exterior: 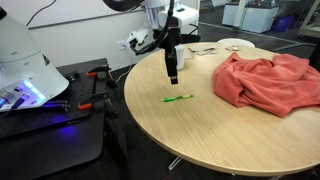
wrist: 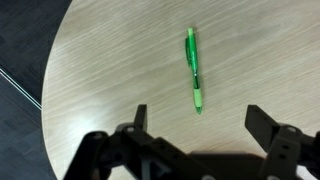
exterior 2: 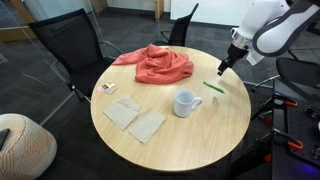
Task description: Put the pen in the mug
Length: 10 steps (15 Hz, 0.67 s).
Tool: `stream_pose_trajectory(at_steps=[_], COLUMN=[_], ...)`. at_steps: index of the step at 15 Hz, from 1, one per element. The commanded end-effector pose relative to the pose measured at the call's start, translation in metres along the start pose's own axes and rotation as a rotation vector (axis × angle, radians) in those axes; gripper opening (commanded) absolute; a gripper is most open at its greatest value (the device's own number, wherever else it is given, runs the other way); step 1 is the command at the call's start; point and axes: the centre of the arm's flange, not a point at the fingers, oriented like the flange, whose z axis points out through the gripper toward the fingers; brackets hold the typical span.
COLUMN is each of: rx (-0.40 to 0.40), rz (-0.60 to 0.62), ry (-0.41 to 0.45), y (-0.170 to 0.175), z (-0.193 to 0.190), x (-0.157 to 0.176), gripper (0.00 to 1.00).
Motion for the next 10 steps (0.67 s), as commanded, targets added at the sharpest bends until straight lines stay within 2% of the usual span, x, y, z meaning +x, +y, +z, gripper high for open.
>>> stream_pose_trajectory(at_steps=[1, 3, 10], rx=[0.000, 0.000, 0.016], rz=[-0.001, -0.002, -0.063], ry=[0.001, 0.003, -0.038], y=[0.000, -0.001, -0.019], z=[0.000, -0.001, 0.036], x=[0.001, 0.001, 0.006], gripper=[1.00, 1.00, 1.00])
